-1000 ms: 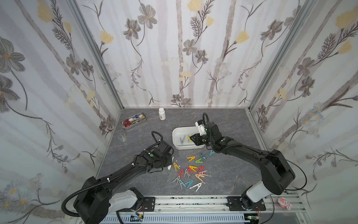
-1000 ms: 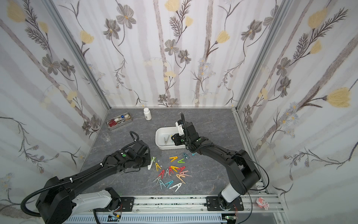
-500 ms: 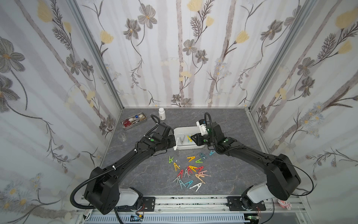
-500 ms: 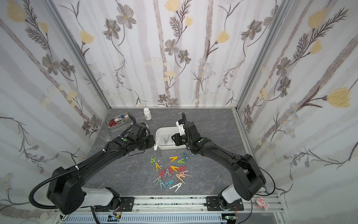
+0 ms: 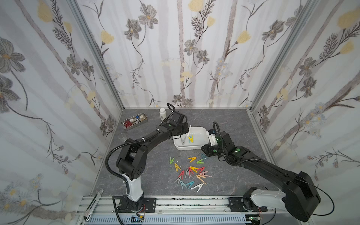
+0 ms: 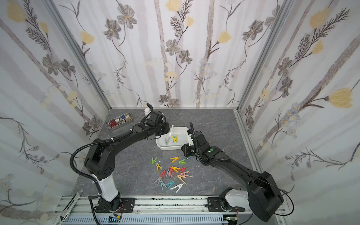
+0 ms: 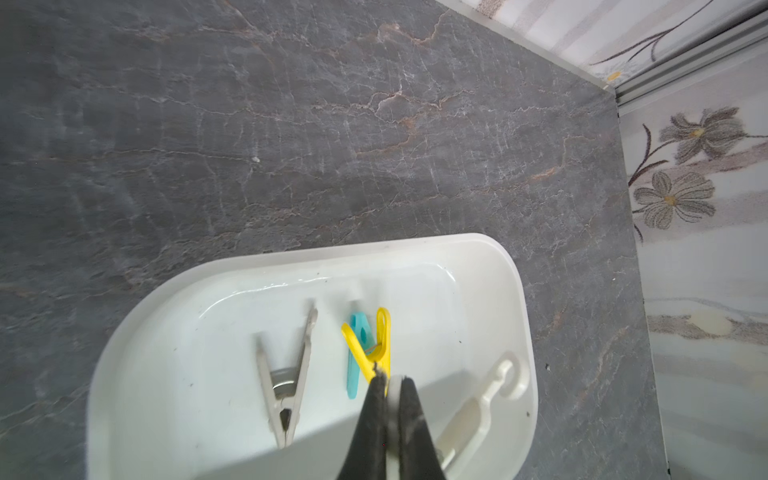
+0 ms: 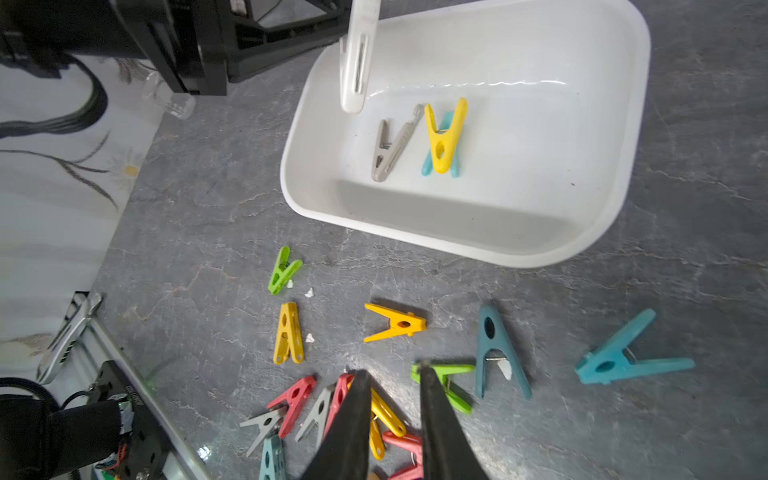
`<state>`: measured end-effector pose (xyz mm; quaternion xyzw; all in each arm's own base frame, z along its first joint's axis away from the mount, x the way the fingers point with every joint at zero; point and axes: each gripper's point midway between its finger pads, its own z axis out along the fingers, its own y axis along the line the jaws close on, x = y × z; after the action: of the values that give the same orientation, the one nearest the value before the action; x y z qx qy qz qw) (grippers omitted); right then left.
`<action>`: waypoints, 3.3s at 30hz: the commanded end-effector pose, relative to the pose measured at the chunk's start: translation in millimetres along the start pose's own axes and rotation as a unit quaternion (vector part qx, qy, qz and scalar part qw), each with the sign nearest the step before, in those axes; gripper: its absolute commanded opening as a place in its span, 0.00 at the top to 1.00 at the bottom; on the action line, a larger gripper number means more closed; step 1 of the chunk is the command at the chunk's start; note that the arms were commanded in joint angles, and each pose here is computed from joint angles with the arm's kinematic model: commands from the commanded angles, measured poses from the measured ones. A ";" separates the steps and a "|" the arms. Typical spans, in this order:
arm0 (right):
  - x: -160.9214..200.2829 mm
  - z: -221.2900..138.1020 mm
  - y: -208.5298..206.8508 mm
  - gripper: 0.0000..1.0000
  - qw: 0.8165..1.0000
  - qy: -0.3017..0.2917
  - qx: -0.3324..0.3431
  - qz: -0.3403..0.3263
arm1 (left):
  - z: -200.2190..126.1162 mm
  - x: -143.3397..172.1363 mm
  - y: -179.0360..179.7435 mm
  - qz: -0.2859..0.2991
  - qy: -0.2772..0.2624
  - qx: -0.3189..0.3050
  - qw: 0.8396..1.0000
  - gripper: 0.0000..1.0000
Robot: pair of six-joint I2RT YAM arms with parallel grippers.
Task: Put the clothespins into the storage box
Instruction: Place the clothespin in the storage box, then pick up the clothespin from the center of the board.
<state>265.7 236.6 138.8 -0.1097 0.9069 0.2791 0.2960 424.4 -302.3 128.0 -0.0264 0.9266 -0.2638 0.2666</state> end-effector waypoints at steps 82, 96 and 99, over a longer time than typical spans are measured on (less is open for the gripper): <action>3.8 45.5 -127.1 0.66 0.973 0.121 0.195 0.034 | -142.2 54.5 87.0 -0.015 -0.097 -0.062 0.993 0.55; 20.8 64.3 -137.5 0.66 0.968 0.146 0.200 0.051 | -144.2 57.8 92.8 -0.018 -0.098 -0.054 0.994 0.55; 24.8 69.3 -138.5 0.70 0.967 0.152 0.196 0.054 | -144.6 57.9 95.2 -0.019 -0.099 -0.056 0.993 0.55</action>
<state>327.3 158.0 18.8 -0.0448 0.9834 0.0829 0.1549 306.4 -163.0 151.3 -0.0842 0.9143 -0.2081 0.3371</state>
